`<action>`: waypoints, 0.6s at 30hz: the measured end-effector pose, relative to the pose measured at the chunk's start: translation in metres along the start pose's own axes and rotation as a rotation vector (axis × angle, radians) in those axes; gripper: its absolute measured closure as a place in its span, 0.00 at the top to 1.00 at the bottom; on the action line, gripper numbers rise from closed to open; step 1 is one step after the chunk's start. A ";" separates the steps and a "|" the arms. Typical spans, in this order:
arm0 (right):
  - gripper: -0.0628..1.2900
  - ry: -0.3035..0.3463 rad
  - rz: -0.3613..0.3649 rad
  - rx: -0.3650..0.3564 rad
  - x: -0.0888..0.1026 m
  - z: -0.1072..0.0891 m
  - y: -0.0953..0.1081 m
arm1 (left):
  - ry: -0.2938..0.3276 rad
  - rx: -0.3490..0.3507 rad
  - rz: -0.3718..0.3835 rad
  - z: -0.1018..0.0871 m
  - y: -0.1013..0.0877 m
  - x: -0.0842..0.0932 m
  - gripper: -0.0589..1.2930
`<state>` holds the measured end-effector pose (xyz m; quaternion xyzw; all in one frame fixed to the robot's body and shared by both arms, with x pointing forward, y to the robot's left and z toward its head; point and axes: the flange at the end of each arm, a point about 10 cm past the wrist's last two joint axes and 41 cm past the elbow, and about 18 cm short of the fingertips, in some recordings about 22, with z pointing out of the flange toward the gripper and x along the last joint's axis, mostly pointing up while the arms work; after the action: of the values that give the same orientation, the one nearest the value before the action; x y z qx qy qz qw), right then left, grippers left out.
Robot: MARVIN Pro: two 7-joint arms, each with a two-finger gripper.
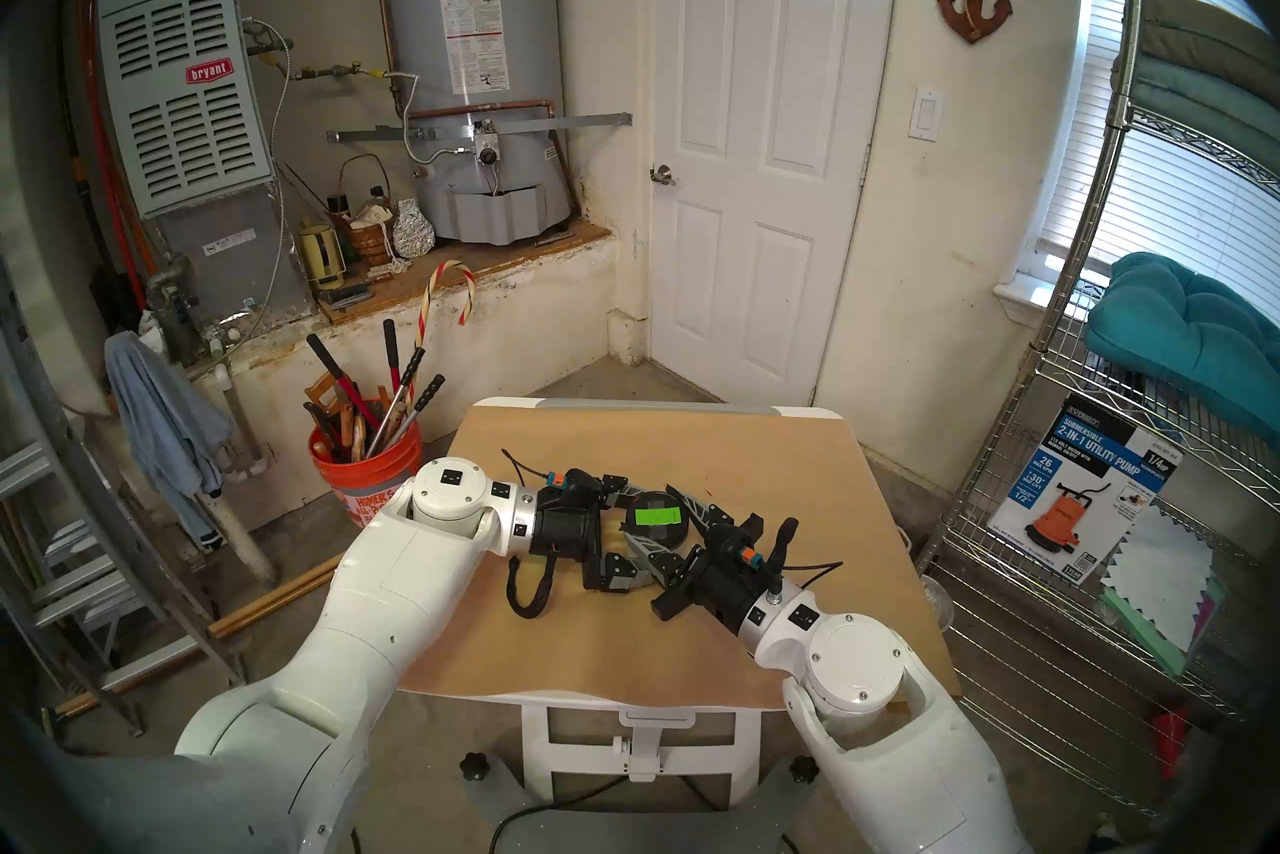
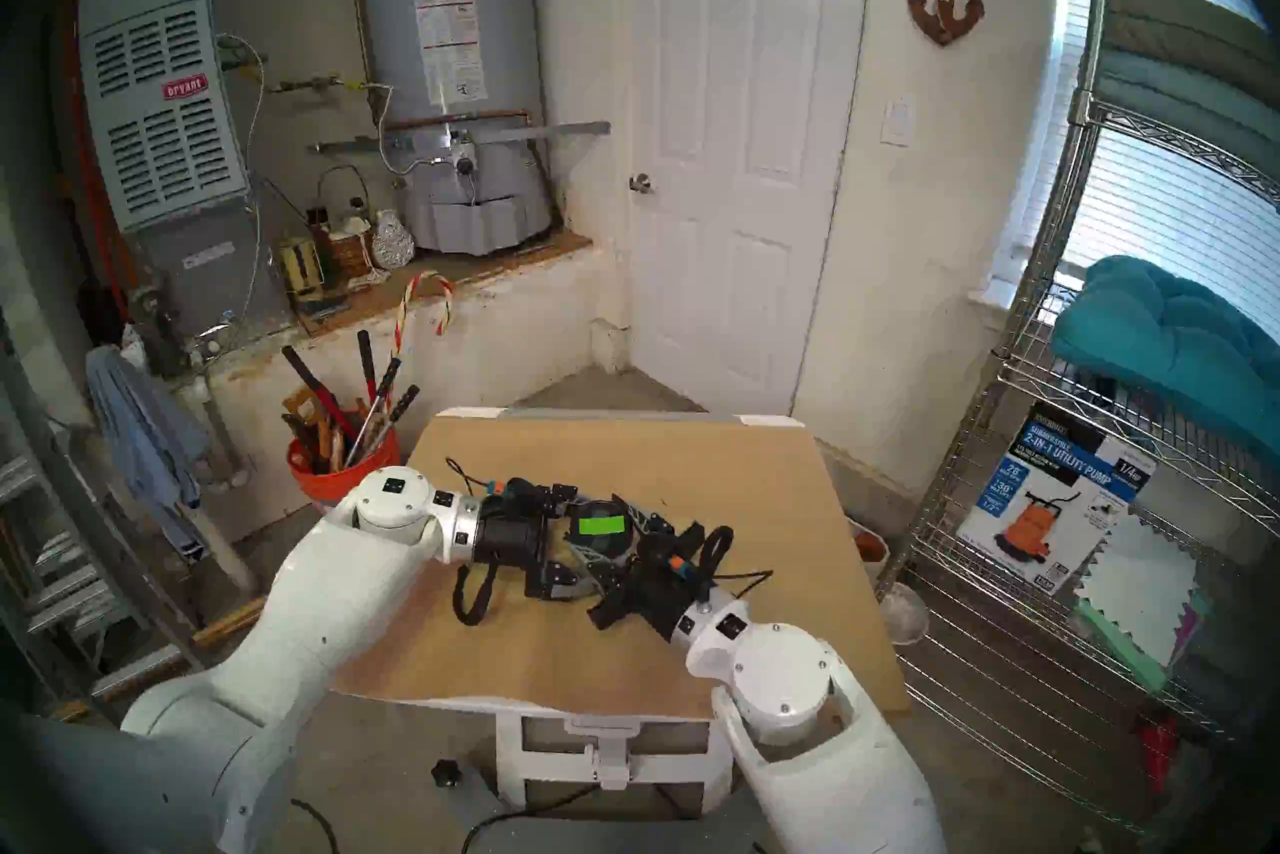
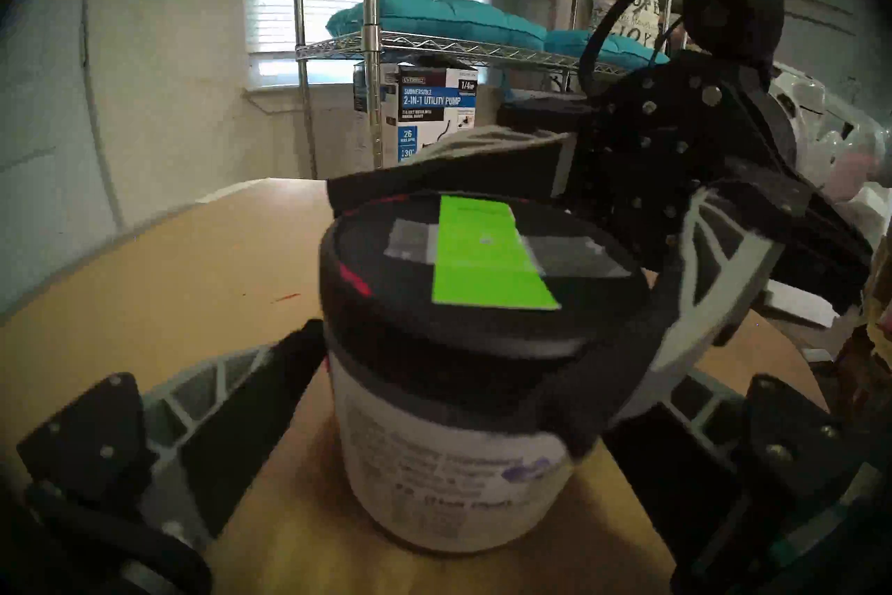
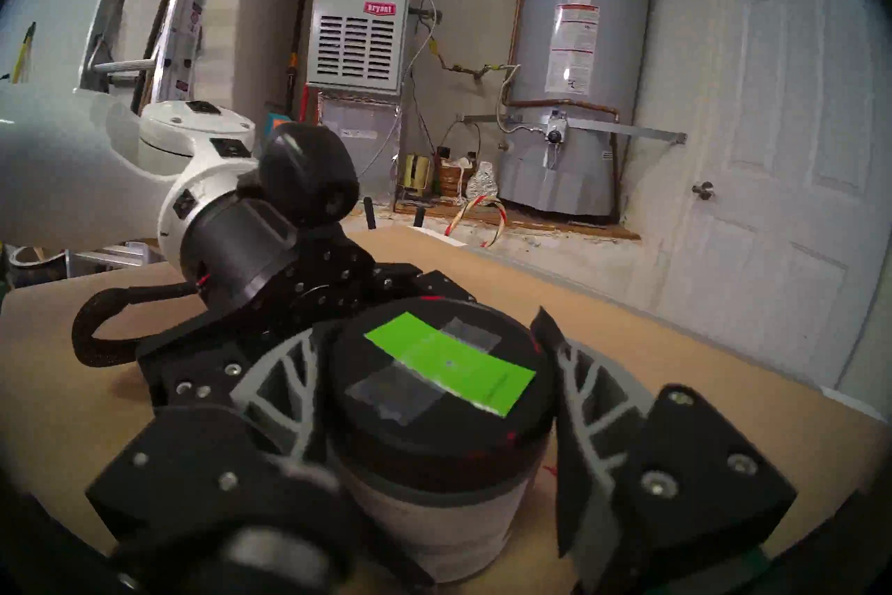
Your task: Open paint jar
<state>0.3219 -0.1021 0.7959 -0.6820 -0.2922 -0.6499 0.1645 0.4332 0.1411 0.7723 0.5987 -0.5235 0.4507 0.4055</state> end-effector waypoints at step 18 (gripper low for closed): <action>0.52 -0.007 0.015 -0.137 0.000 0.005 -0.003 | -0.044 0.167 -0.033 0.013 0.016 0.003 0.97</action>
<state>0.3235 -0.0967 0.7952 -0.6961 -0.2426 -0.6647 0.1214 0.4188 0.1259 0.7715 0.6486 -0.4829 0.4729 0.3500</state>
